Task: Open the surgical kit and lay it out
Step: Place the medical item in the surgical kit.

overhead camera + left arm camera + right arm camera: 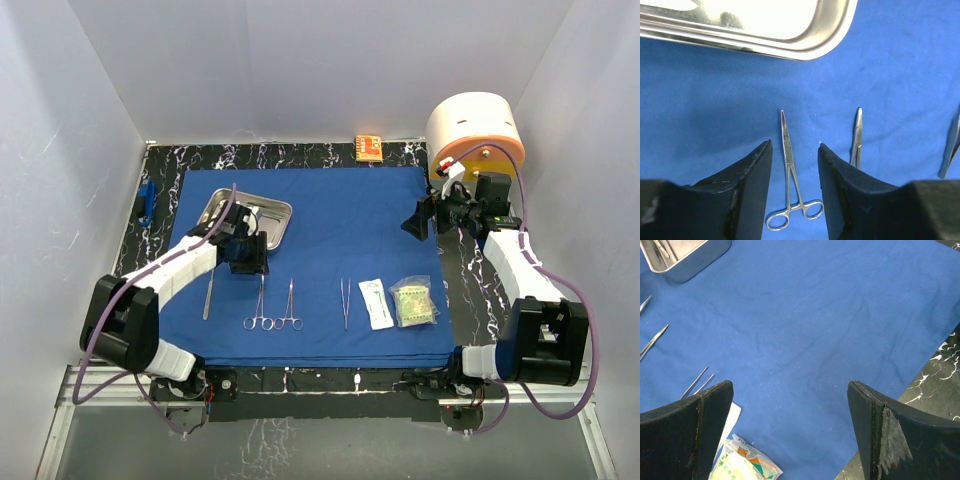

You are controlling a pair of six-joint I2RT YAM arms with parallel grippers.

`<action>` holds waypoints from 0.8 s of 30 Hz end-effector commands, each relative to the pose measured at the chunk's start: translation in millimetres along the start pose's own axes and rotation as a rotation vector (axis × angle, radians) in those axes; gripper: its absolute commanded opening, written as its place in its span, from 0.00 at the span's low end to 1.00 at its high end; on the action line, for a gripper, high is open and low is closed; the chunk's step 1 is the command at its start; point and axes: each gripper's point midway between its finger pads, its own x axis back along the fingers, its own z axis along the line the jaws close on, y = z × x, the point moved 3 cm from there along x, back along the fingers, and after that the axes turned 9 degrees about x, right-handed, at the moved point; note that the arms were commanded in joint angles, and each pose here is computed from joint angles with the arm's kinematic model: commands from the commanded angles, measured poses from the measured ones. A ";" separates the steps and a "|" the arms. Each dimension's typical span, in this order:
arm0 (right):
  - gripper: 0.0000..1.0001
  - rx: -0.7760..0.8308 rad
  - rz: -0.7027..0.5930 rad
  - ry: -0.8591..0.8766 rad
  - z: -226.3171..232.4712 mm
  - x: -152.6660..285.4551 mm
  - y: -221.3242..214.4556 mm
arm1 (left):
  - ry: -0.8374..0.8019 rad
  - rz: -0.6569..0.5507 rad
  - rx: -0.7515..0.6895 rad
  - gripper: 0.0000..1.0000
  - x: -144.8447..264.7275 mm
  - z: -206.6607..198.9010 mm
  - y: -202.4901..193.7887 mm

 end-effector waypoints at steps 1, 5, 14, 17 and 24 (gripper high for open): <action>0.98 0.035 -0.053 -0.011 -3.9 3.0 19.0 | -0.055 -0.105 -0.055 0.44 27.1 -12.4 19.2; 0.98 0.020 -0.051 -0.032 -9.5 5.7 30.7 | -0.096 -0.193 -0.099 0.51 47.3 -21.8 41.7; 0.98 0.024 0.016 -0.090 -25.2 3.8 49.1 | -0.107 -0.362 -0.201 0.60 90.7 -23.5 87.2; 0.98 0.066 0.026 -0.092 -21.3 -2.8 55.3 | -0.114 -0.373 -0.171 0.63 95.2 -15.3 94.1; 0.98 0.122 0.023 -0.082 -14.5 -15.0 57.6 | -0.073 -0.404 -0.098 0.83 104.7 8.1 119.7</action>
